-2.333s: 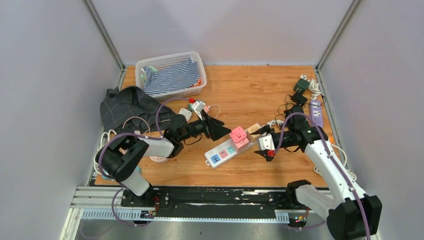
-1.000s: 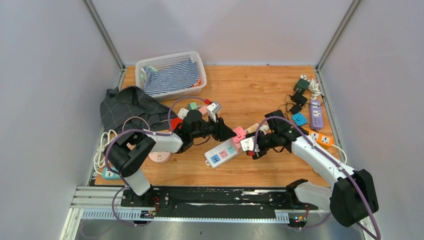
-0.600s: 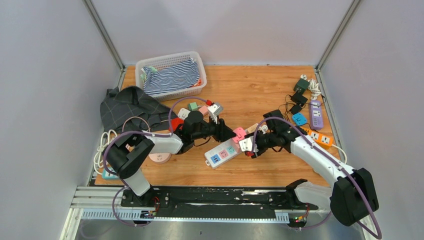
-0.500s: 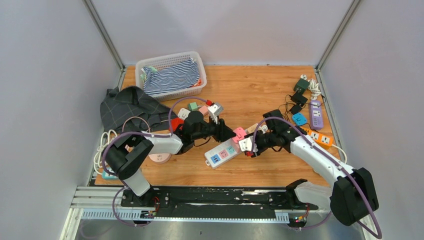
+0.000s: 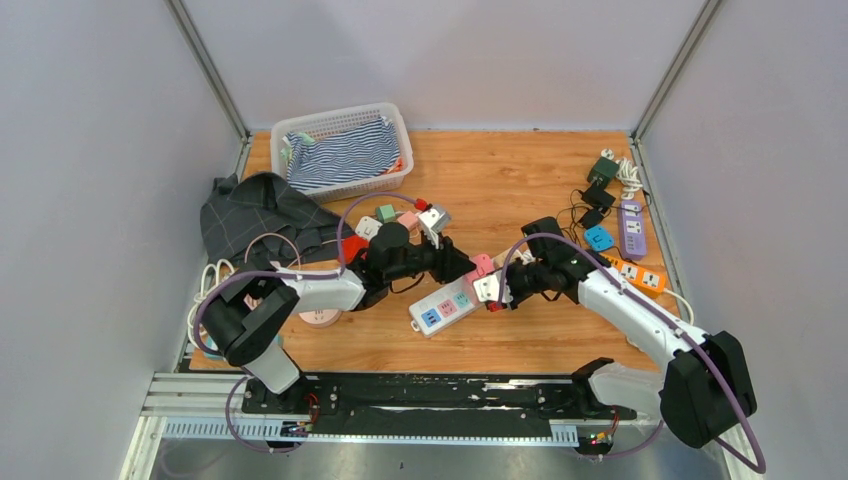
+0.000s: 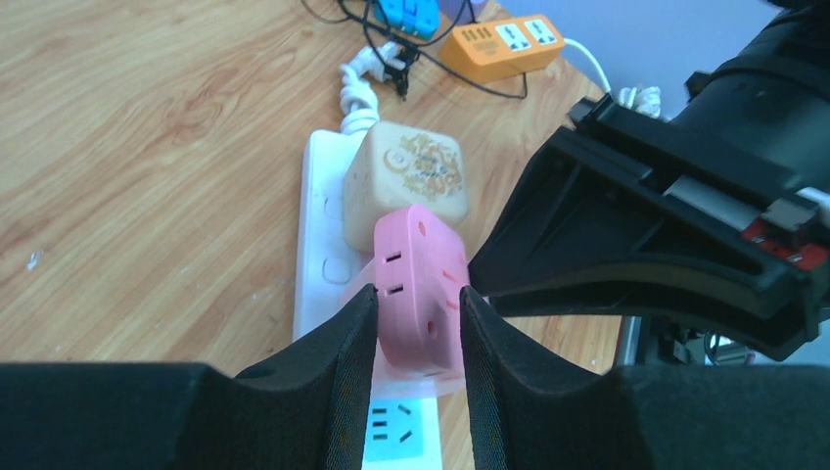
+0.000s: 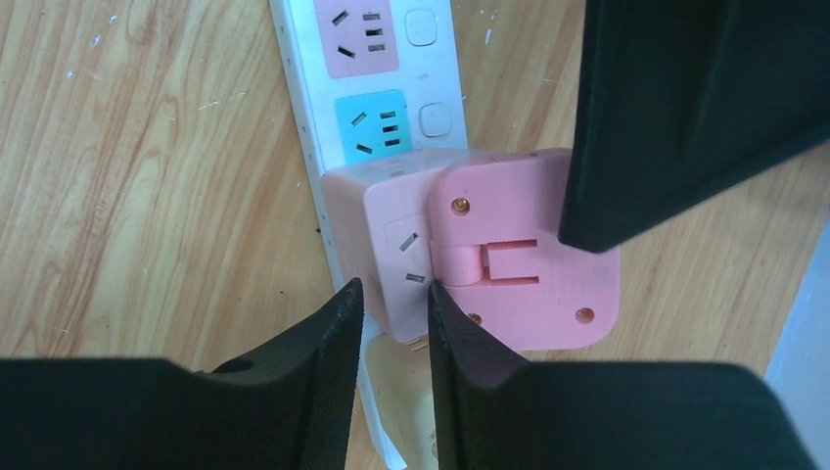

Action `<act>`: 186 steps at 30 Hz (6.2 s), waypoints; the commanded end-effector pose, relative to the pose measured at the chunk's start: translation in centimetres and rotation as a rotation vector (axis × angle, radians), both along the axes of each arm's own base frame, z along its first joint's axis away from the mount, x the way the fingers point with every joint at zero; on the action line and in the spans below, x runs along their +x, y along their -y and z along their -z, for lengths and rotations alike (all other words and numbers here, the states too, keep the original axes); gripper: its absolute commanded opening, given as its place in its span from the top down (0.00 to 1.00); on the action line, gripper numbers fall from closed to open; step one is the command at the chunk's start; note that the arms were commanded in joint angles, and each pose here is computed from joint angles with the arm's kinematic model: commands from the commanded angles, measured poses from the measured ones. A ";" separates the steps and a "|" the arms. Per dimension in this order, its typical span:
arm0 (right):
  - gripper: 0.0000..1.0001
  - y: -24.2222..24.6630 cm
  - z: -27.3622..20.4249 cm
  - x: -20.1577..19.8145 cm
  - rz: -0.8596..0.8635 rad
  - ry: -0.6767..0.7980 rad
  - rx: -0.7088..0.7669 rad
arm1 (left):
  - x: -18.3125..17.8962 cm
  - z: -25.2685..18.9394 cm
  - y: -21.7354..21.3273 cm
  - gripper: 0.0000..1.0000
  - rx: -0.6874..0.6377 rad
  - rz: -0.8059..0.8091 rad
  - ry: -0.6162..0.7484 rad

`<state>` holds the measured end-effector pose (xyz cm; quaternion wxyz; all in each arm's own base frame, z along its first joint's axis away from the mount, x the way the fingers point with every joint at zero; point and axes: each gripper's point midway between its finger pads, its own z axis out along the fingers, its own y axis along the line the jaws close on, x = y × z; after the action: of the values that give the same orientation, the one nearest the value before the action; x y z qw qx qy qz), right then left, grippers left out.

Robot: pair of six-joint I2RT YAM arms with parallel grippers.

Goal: Pull the plug off the socket
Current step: Remove the plug from the socket.

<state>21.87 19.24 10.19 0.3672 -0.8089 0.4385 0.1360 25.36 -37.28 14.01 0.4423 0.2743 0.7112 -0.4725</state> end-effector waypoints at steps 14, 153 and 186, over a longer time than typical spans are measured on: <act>0.73 1.1 2.6 -1.7 0.018 -0.097 -0.096 | -1.9 -1.3 2.3 0.61 0.014 0.076 0.087; 0.82 2.1 5.5 -2.7 0.002 -0.185 -0.243 | -2.5 -0.4 4.7 1.00 0.062 0.116 0.018; 0.82 2.3 5.6 -2.8 0.006 -0.202 -0.260 | -2.7 1.2 1.9 1.00 0.107 0.018 0.011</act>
<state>23.21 19.91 9.90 0.3339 -0.8245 0.4421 0.1155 25.16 -39.73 14.25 0.4569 0.2988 0.7193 -0.4297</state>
